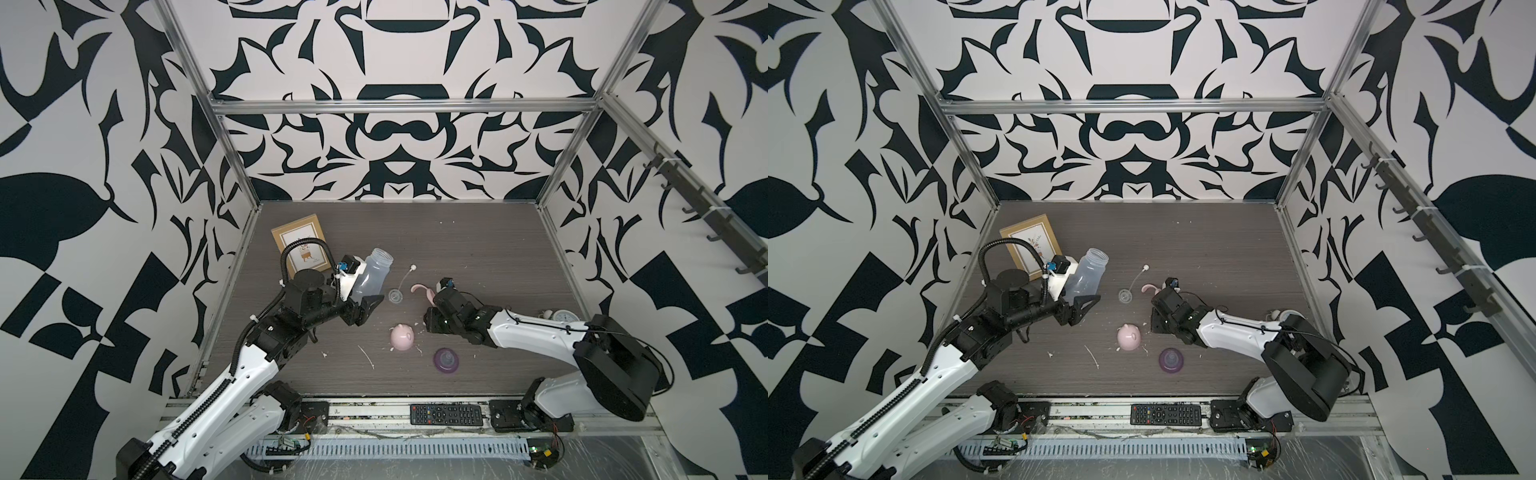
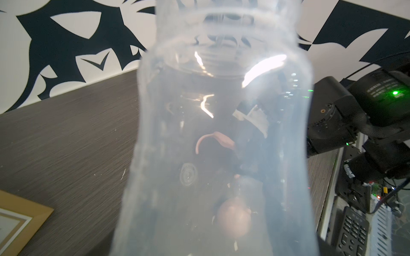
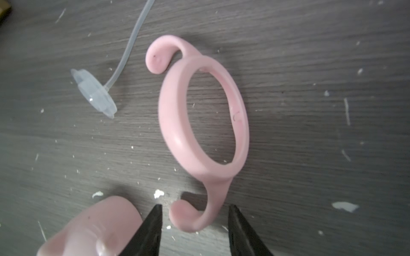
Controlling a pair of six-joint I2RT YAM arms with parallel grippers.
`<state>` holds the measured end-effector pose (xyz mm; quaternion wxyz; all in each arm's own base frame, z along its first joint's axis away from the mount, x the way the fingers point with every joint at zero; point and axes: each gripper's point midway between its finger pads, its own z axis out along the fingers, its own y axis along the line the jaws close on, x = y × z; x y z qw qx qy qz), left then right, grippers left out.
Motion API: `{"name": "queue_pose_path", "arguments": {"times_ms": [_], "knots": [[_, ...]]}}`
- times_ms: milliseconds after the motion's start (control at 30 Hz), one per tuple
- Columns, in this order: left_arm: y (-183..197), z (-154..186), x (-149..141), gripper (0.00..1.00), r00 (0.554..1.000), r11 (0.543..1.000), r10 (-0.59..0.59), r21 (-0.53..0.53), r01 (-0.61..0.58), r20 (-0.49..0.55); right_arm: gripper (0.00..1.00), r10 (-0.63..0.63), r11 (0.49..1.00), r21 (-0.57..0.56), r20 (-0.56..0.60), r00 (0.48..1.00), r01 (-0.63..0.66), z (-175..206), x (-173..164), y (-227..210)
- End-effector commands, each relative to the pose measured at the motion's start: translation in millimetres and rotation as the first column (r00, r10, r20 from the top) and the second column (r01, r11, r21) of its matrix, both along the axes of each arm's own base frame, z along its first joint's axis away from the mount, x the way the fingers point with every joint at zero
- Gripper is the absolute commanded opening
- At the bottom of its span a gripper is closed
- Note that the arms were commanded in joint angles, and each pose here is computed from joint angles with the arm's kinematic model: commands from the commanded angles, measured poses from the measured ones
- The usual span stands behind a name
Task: Assemble the baby bottles
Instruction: Pick up the handle at the center of the board.
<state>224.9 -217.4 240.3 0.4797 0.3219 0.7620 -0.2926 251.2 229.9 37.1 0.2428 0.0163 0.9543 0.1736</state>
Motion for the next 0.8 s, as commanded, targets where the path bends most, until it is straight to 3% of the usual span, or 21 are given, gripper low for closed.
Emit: {"name": "queue_pose_path", "arguments": {"times_ms": [0, 267, 500, 633, 767], "knots": [[3.6, -5.6, -1.1, 0.40, 1.000, 1.000, 0.008, 0.014, -0.008, -0.002, 0.38, -0.060, 0.998, 0.027, 0.044, 0.997, 0.059, 5.5, 15.2, 6.3], [3.7, -8.3, -1.6, 0.39, 1.000, 1.000, 0.002, 0.029, -0.002, -0.009, 0.15, -0.160, 0.986, -0.027, 0.071, 0.985, 0.162, 0.7, 19.1, -14.9], [-6.4, -10.1, -4.8, 0.39, 0.998, 0.998, -0.056, 0.013, 0.056, -0.032, 0.06, -0.175, 0.980, -0.055, 0.213, 0.961, 0.191, 57.6, 26.7, -35.6], [-18.3, -8.3, -12.8, 0.39, 0.989, 0.990, -0.139, -0.024, 0.138, -0.053, 0.03, -0.040, 0.999, 0.033, 0.397, 0.917, 0.029, 124.4, 32.9, -17.4], [-32.8, -1.4, -25.7, 0.33, 0.964, 0.965, -0.255, -0.080, 0.249, -0.070, 0.00, 0.105, 0.969, 0.119, 0.592, 0.799, -0.215, 205.5, 24.5, 12.6]]}}
